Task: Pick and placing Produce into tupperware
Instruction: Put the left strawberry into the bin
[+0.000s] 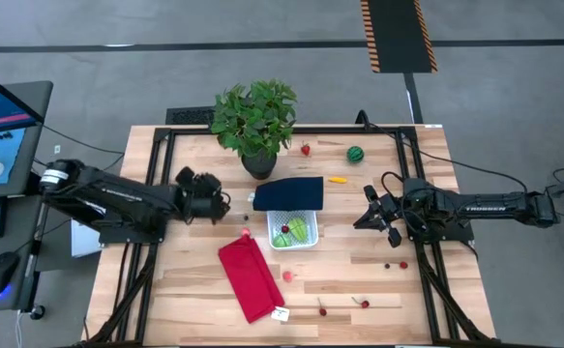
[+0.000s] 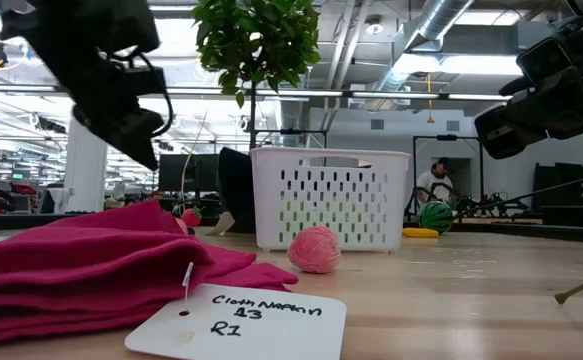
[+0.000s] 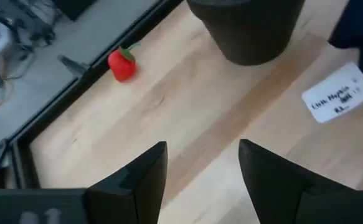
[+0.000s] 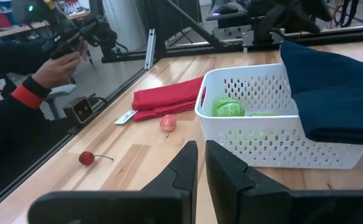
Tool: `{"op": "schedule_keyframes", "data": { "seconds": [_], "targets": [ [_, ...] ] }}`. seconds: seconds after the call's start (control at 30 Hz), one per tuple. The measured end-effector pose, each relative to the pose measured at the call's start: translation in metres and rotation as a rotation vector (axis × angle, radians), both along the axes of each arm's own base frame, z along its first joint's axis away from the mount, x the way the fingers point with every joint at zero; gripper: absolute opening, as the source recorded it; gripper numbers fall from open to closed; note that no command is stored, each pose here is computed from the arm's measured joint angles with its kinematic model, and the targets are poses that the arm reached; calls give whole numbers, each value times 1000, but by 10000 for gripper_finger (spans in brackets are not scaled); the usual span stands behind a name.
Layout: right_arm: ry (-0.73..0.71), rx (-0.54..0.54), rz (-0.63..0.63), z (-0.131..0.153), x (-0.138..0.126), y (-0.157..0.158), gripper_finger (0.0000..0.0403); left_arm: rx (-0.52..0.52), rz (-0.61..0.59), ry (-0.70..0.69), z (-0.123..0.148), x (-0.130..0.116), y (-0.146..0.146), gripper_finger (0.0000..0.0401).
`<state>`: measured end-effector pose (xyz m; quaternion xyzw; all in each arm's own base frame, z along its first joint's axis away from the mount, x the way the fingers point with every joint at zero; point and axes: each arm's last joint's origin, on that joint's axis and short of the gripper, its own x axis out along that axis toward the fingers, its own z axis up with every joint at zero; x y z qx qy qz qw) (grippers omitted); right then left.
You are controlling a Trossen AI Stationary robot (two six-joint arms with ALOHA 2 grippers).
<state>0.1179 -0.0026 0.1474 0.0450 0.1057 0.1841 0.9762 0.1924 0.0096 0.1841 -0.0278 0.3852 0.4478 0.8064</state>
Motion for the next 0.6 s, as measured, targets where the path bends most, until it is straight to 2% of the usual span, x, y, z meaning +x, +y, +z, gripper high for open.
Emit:
{"op": "schedule_keyframes", "data": {
  "seconds": [0.13, 0.33, 0.6],
  "targets": [
    [0, 0, 0, 0, 0, 0, 56, -60, 5, -30, 9, 0, 29, 190],
    [0, 0, 0, 0, 0, 0, 56, -163, -10, -33, 9, -3, 71, 190],
    [0, 0, -1, 0, 0, 0, 56, -123, 27, -94, 15, -10, 105, 190]
  ]
}}
